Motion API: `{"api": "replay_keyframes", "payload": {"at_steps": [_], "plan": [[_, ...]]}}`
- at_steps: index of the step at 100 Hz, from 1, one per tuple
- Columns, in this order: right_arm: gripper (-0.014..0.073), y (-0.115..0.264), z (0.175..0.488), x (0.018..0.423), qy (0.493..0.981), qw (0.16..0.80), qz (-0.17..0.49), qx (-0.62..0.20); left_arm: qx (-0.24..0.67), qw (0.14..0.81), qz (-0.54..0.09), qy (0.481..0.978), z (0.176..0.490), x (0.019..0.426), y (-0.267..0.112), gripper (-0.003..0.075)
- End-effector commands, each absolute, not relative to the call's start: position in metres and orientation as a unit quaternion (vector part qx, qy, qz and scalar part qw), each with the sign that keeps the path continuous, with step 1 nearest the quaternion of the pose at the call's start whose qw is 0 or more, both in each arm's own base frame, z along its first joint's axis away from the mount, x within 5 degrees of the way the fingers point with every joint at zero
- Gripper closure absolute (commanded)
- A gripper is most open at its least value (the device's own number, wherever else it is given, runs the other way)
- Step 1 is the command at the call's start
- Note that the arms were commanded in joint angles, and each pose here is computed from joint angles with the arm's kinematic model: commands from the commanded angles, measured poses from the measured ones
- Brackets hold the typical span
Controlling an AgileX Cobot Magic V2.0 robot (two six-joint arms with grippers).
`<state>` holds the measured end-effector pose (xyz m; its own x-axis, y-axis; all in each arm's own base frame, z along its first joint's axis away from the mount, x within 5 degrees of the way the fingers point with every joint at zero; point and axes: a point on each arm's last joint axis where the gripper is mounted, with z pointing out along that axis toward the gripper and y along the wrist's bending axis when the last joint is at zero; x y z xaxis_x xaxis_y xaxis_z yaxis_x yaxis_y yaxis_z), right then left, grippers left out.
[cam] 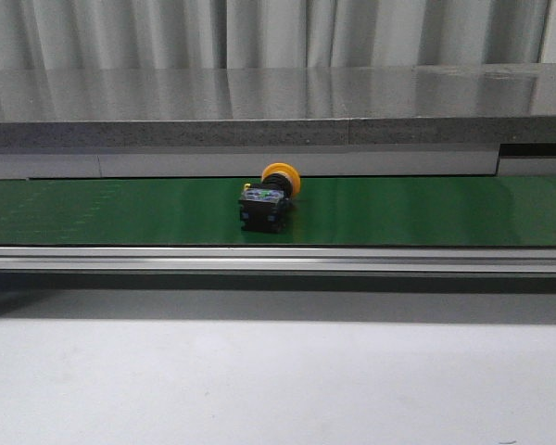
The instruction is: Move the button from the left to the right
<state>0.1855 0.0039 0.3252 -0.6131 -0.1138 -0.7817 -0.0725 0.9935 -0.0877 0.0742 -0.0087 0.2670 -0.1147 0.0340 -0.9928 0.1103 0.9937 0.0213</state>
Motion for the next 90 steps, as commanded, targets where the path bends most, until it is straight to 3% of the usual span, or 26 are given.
{"api": "replay_keyframes", "payload": {"at_steps": [1, 16, 37, 52, 90], "plan": [[0.0715, 0.003, 0.334, 0.2, 0.884, 0.463, -0.028, -0.052, 0.039, 0.7, -0.034, 0.712, 0.283, 0.075, -0.008, 0.0715], [0.0644, 0.005, 0.324, 0.208, 0.897, 0.439, -0.009, -0.041, 0.039, 0.7, -0.034, 0.712, 0.283, 0.075, -0.008, 0.0715], [0.0304, 0.007, 0.323, 0.207, 0.901, 0.432, 0.003, -0.034, 0.039, 0.7, -0.034, 0.712, 0.283, 0.075, -0.008, 0.0715], [0.0133, 0.007, 0.323, 0.207, 0.901, 0.432, 0.007, -0.032, 0.039, 0.7, -0.034, 0.712, 0.283, 0.075, -0.008, 0.0715], [0.012, 0.019, 0.316, 0.22, 0.903, 0.418, 0.093, 0.02, 0.039, 0.7, -0.034, 0.712, 0.283, 0.075, -0.008, 0.0715]]}}
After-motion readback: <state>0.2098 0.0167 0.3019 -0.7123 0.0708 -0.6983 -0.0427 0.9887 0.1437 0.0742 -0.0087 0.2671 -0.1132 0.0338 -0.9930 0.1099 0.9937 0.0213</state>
